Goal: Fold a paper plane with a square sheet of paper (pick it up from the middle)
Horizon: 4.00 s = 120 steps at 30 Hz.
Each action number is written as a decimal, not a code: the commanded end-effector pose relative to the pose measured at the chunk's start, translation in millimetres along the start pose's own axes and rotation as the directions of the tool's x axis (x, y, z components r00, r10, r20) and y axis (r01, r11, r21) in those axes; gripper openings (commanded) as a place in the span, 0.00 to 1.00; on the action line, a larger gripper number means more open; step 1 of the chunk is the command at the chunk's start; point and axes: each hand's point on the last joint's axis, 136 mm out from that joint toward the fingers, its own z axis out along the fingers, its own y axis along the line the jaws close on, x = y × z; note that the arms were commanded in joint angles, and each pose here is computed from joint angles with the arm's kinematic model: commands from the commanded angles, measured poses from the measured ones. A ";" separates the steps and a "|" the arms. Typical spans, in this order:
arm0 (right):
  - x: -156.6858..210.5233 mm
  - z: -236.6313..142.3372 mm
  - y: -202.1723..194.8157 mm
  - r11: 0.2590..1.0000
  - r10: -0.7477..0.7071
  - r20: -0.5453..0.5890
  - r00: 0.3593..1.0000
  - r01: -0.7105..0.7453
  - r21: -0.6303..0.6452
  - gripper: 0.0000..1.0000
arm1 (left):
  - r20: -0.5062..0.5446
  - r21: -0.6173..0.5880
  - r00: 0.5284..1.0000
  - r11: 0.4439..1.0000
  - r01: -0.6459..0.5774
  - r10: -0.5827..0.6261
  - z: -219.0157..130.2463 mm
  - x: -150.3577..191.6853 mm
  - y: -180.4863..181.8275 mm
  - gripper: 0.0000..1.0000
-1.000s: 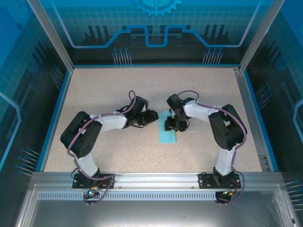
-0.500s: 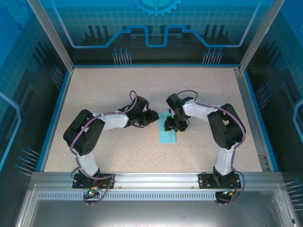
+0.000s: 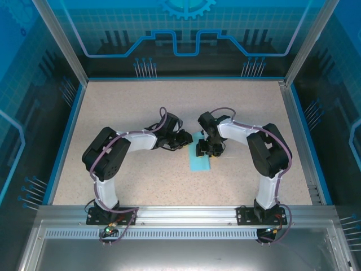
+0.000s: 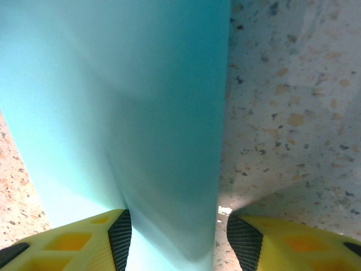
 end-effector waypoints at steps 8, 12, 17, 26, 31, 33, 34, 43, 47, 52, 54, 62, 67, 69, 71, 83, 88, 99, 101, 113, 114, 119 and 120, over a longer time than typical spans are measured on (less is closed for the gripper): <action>28.8 51.2 -30.9 0.995 0.039 -0.138 0.990 -0.026 0.099 0.56 | -0.095 -0.043 0.995 0.999 -0.029 0.025 15.1 18.2 5.2 0.16; 29.0 51.4 -30.7 0.995 0.042 -0.136 0.990 -0.029 0.097 0.56 | -0.110 -0.078 0.994 0.997 -0.015 0.007 18.6 21.0 14.0 0.15; 29.0 50.8 -30.1 0.995 0.044 -0.133 0.990 -0.031 0.093 0.56 | -0.130 -0.129 0.991 0.992 -0.011 -0.006 21.4 25.1 25.1 0.15; 18.2 28.4 -15.0 0.999 0.033 -0.063 0.997 -0.033 0.004 0.57 | -0.153 -0.224 0.987 0.975 0.006 -0.041 21.5 34.8 51.3 0.13; -0.7 -19.6 7.4 0.990 0.020 0.073 0.997 -0.010 -0.142 0.62 | -0.161 -0.261 0.985 0.965 0.011 -0.055 20.5 41.7 66.0 0.12; -6.0 -42.4 12.6 0.982 0.019 0.127 0.992 0.005 -0.189 0.65 | -0.163 -0.273 0.985 0.962 0.009 -0.055 20.0 43.0 69.5 0.12; -8.0 -53.9 13.5 0.977 0.025 0.151 0.988 0.007 -0.214 0.65 | -0.163 -0.280 0.985 0.960 0.006 -0.054 19.5 42.9 70.5 0.12; -20.3 -121.4 12.4 0.953 0.057 0.307 0.950 0.039 -0.300 0.67 | -0.163 -0.296 0.985 0.955 0.010 -0.061 20.7 42.8 74.4 0.11; -20.8 -116.4 26.9 0.948 0.027 0.280 0.960 0.064 -0.313 0.57 | -0.162 -0.301 0.984 0.953 0.016 -0.067 21.2 43.1 75.4 0.11; -24.7 -99.8 43.9 0.946 -0.005 0.239 0.971 0.082 -0.313 0.38 | -0.165 -0.315 0.983 0.949 0.021 -0.076 21.0 44.1 78.3 0.10; -27.1 -92.8 46.5 0.947 -0.010 0.225 0.974 0.081 -0.311 0.33 | -0.166 -0.319 0.983 0.947 0.020 -0.077 20.8 45.0 78.9 0.10; -34.3 -62.1 43.1 0.958 -0.021 0.169 0.985 0.068 -0.279 0.26 | -0.171 -0.328 0.982 0.944 0.021 -0.081 21.4 45.4 80.2 0.10; -36.6 -49.7 48.9 0.949 -0.047 0.150 0.988 0.091 -0.301 0.23 | -0.176 -0.343 0.980 0.939 0.027 -0.092 21.9 46.3 83.4 0.10; -36.3 -45.2 50.1 0.949 -0.057 0.139 0.989 0.097 -0.301 0.23 | -0.180 -0.347 0.979 0.938 0.025 -0.092 21.6 47.2 83.9 0.10; -36.0 -38.9 49.6 0.951 -0.059 0.125 0.990 0.093 -0.296 0.22 | -0.182 -0.351 0.979 0.936 0.026 -0.096 21.2 47.9 85.1 0.10; -39.7 -12.4 12.4 0.963 -0.016 0.089 0.996 0.039 -0.265 0.20 | -0.179 -0.420 0.974 0.906 0.052 -0.139 16.3 54.1 100.6 0.09; -35.6 -5.3 -5.6 0.957 0.021 0.073 0.997 0.001 -0.290 0.19 | -0.180 -0.438 0.972 0.897 0.055 -0.148 15.9 56.6 106.4 0.09; -42.8 -36.1 -34.8 0.960 0.068 0.178 0.982 -0.016 -0.279 0.19 | -0.187 -0.445 0.971 0.894 0.052 -0.149 14.7 59.8 110.5 0.08; -47.3 -52.7 -24.1 0.950 0.054 0.229 0.972 0.021 -0.313 0.19 | -0.186 -0.445 0.971 0.894 0.052 -0.149 14.9 59.3 110.4 0.08; -52.7 -30.4 39.6 0.903 -0.043 0.187 0.982 0.118 -0.412 0.18 | -0.191 -0.448 0.970 0.893 0.051 -0.151 15.3 61.2 110.5 0.08; -53.4 -26.9 39.0 0.904 -0.041 0.181 0.983 0.114 -0.413 0.18 | -0.192 -0.448 0.970 0.893 0.051 -0.152 15.4 61.5 110.8 0.08; -60.3 -10.9 22.7 0.914 -0.003 0.160 0.987 0.067 -0.400 0.16 | -0.191 -0.447 0.969 0.893 0.053 -0.153 15.7 61.0 110.3 0.08; -61.8 -8.3 17.4 0.917 0.009 0.159 0.987 0.055 -0.396 0.16 | -0.192 -0.449 0.969 0.892 0.053 -0.154 16.0 61.4 111.2 0.08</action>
